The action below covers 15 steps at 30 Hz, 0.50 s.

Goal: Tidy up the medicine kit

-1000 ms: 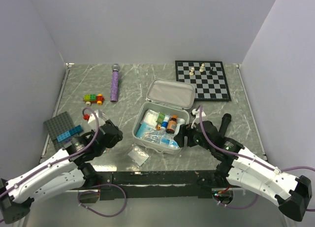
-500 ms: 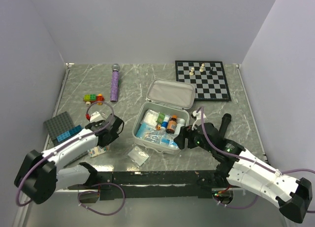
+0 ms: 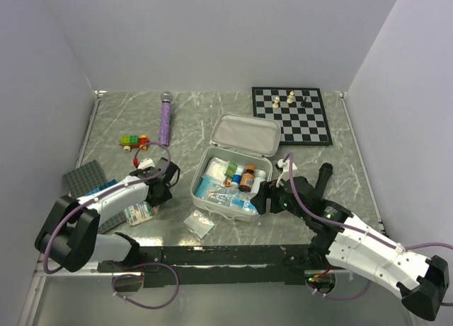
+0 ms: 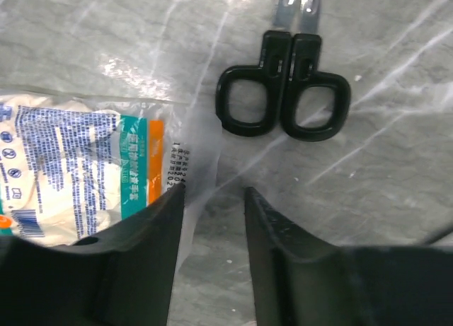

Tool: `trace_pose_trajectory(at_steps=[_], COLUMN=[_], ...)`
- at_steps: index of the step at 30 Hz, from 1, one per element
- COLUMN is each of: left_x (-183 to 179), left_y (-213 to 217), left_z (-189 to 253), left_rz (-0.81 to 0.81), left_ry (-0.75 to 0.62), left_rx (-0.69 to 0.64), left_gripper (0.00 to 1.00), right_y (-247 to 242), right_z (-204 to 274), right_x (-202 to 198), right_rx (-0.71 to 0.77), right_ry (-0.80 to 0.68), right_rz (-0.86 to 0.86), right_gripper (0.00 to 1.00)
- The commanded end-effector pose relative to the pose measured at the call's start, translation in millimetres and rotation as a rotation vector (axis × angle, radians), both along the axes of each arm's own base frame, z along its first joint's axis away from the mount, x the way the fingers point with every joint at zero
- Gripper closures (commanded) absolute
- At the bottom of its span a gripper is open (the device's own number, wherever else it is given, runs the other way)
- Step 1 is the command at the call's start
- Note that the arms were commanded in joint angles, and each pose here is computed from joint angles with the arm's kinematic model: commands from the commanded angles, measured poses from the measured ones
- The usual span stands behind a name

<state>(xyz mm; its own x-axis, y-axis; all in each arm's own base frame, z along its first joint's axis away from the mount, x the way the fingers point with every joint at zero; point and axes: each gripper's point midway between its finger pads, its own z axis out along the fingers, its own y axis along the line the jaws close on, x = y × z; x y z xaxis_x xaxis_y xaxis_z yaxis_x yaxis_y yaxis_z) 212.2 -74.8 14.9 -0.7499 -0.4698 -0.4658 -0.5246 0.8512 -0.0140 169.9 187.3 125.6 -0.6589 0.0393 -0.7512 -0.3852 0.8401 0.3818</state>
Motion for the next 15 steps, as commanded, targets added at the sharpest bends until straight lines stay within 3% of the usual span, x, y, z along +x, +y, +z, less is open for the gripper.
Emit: trace_pose_trajectory(at_steps=[1,6,9,15], left_x=[-11.2,-18.8,-17.9,-6.6], left_y=[-14.9,-22.4,-25.6,-46.0], left_z=[-11.9,-17.3,-14.5,14.2], left_rz=[-0.053,-0.062,-0.07,-0.124], left_ry=[0.08,0.105,0.098,-0.012], left_rx=[-0.065,-0.108,-0.122,-0.237], left_gripper=[0.61,0.79,0.99,0.99], right_y=[-3.9,-5.5,-5.6,-5.7], right_z=[1.1,-1.7,-0.8,2.9], right_x=[3.5,2.0,1.8,3.2], right_rx=[-0.01,-0.004,-0.008,-0.012], right_ry=[-0.021,-0.017,-0.016,-0.024], right_rz=[-0.017,-0.023,-0.022,-0.022], right_gripper=[0.18,0.18,0.18,0.18])
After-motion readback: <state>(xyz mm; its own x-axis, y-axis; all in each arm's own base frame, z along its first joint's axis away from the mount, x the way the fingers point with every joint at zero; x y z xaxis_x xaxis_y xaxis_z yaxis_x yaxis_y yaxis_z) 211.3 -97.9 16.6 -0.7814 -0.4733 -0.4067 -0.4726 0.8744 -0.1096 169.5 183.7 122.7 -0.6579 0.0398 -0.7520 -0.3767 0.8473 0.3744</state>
